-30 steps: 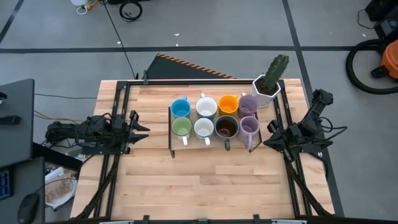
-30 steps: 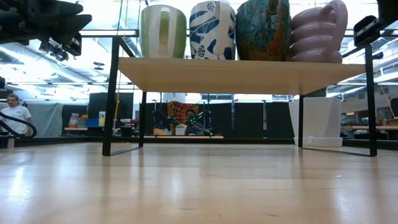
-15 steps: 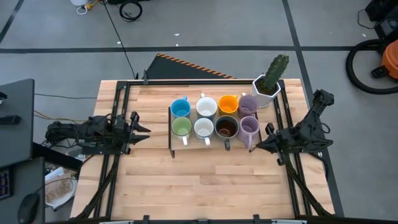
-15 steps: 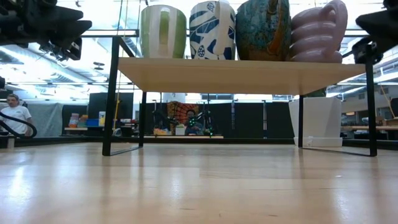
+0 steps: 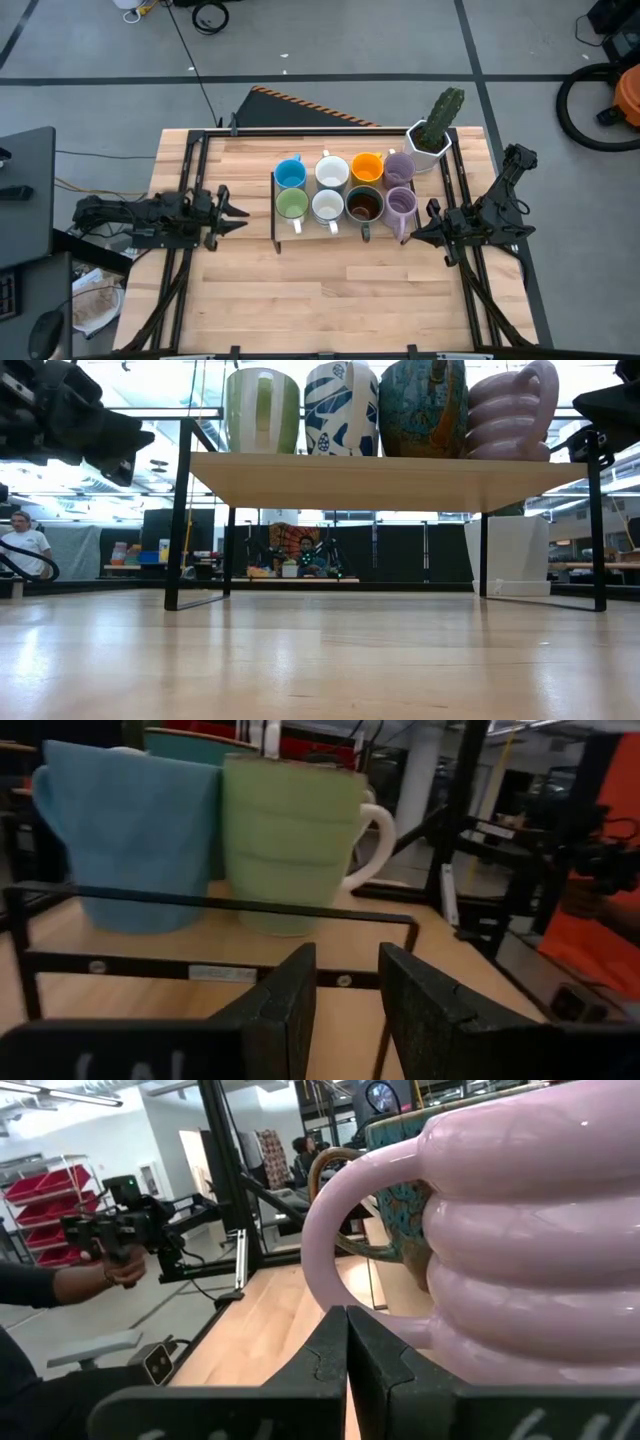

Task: Place coffee mugs
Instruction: Return to Home Position

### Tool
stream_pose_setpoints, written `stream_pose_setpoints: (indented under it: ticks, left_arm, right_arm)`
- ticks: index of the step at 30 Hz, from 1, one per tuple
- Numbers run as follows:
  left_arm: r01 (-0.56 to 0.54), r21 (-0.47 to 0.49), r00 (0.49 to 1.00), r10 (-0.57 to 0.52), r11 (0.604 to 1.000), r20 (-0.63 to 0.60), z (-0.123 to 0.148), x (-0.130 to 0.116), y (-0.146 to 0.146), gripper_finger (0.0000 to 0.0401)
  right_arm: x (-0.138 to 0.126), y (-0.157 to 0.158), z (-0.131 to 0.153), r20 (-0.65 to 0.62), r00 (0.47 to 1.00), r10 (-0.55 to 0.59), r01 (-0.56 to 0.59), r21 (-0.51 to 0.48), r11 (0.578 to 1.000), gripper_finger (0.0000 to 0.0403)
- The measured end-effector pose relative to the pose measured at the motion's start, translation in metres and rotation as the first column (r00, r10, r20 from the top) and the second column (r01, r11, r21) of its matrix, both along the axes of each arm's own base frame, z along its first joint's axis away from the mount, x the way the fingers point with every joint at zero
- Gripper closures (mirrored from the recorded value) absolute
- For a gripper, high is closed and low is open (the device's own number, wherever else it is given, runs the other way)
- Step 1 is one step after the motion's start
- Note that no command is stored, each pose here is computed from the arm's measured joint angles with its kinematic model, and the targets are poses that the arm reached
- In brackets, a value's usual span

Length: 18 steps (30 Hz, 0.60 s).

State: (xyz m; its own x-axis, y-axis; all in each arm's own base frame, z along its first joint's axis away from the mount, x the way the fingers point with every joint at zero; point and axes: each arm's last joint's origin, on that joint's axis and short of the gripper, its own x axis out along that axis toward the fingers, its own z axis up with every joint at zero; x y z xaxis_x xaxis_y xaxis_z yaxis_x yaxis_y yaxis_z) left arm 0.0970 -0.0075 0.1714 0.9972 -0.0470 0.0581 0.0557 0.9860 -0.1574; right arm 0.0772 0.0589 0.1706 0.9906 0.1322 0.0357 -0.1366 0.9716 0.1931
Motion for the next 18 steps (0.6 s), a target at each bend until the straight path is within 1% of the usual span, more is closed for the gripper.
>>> stream_pose_setpoints:
  ticks: [8,11,18]
  left_arm:
    - [-0.071,0.017,0.997,0.071,0.997,-0.016,-0.0015,0.0006,0.0015,0.0285]
    - [-0.075,0.021,0.997,0.075,0.997,-0.025,-0.0022,0.0011,0.0016,0.0285]
    - [-0.078,-0.023,0.995,0.077,0.997,-0.062,-0.0050,0.0031,0.0016,0.0285]
  right_arm:
    - [0.0000,0.0000,0.0008,0.006,1.000,0.002,-0.002,0.005,1.000,0.0396]
    - [0.0000,0.0000,0.0004,0.007,1.000,0.001,0.000,-0.028,1.000,0.0395]
    - [0.0001,-0.0007,0.0002,0.004,1.000,-0.023,0.023,-0.022,0.999,0.0394]
